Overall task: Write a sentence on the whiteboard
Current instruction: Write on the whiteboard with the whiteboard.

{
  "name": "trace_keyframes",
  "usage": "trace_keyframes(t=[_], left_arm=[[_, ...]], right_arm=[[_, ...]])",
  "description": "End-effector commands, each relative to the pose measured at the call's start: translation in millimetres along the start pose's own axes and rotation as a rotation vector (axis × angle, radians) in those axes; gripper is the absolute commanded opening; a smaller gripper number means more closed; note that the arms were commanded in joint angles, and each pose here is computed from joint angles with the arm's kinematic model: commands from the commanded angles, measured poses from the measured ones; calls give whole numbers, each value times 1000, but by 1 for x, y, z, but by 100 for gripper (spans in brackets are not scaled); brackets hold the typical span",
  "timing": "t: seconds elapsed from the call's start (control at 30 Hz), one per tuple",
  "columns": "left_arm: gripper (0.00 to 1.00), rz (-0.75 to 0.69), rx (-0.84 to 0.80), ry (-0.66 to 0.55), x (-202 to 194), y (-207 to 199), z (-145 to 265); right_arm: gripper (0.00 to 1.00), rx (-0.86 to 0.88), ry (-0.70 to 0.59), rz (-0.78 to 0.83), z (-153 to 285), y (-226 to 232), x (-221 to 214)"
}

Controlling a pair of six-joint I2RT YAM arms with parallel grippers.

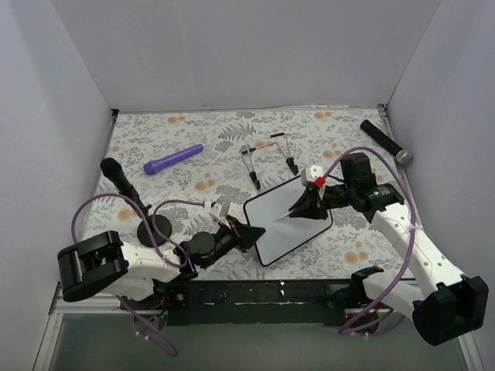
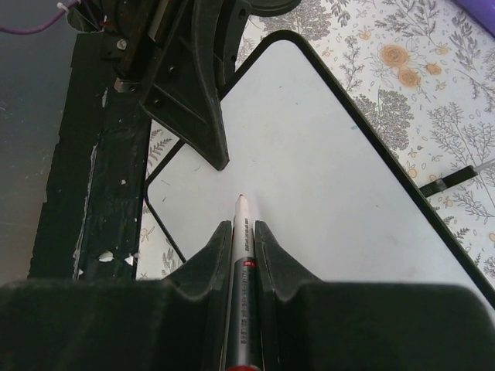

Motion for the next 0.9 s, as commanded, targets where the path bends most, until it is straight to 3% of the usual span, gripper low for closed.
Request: trace_keyframes(t=[0.0,0.87], left_arm=[[0,31,-69,-117,18,-20,-6],[0,33,-58,-126,13,-19,-8]], right_arm=[[1,-8,-2,57,-4,-9,16],[1,28,5,28,-17,-1,12]])
Point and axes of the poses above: each gripper's point midway between its finger pads, its own z axis back along the fingers, its own y axis along the line the jaws close on, x = y × z, the point moved 9 cm from there along z, back along the fingers, and after that the axes turned 5 degrees about z, right-handed, at the moved point
